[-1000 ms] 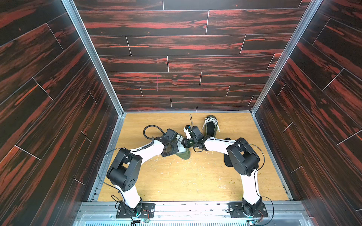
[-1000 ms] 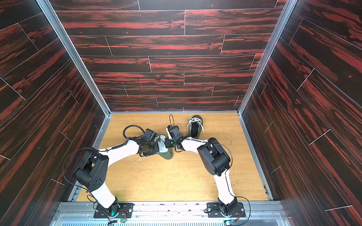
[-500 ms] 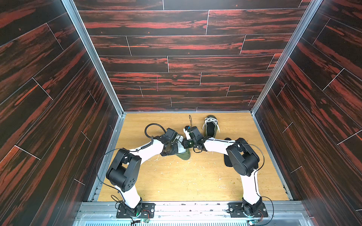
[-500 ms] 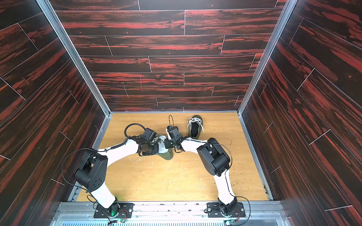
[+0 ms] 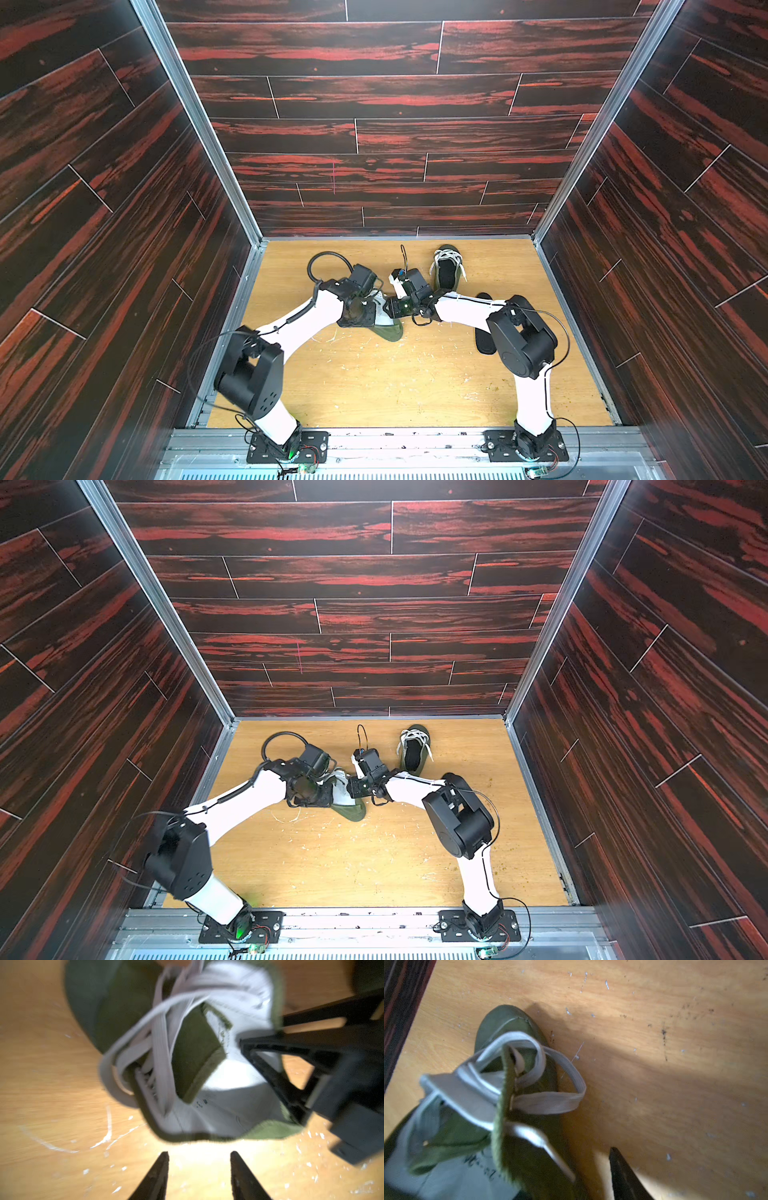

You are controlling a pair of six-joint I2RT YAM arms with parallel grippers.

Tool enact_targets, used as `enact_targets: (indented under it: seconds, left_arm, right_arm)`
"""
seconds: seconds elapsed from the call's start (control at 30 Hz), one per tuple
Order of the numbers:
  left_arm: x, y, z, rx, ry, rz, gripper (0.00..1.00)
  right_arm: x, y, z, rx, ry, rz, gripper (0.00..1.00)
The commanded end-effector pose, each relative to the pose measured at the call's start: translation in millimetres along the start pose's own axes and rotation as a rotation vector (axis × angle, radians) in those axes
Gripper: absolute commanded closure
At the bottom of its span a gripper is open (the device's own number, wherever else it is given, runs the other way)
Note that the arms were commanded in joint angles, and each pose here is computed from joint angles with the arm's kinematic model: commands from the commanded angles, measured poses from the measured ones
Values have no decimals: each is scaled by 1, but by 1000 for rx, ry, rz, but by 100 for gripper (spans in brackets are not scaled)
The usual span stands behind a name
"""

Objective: Insert the insole into the shoe
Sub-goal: Adjust the shoe at the center of the board.

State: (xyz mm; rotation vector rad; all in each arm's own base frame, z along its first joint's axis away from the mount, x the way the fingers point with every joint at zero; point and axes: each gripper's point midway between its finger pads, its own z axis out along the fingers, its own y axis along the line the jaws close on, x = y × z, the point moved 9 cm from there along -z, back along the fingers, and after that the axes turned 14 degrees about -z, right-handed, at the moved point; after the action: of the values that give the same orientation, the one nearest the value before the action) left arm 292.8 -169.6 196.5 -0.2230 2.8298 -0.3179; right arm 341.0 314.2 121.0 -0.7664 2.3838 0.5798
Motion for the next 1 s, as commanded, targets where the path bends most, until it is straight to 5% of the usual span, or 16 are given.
enact_targets:
  seconds: [0.0,0.27,0.53,0.97]
  left_arm:
    - [5,4,-34,-36,-3,64,45]
    - [-13,-4,-55,-149,-114,245,38]
    - [-22,-30,-33,-279,-162,464,34]
    - [-33,-34,18,-505,-113,604,32]
  right_arm:
    - [0,7,-17,-30,25,-5,51]
    - [-3,13,-43,-58,18,-8,48]
    - [5,5,-55,-22,27,12,47]
    - [12,-14,-61,-1,14,56,47]
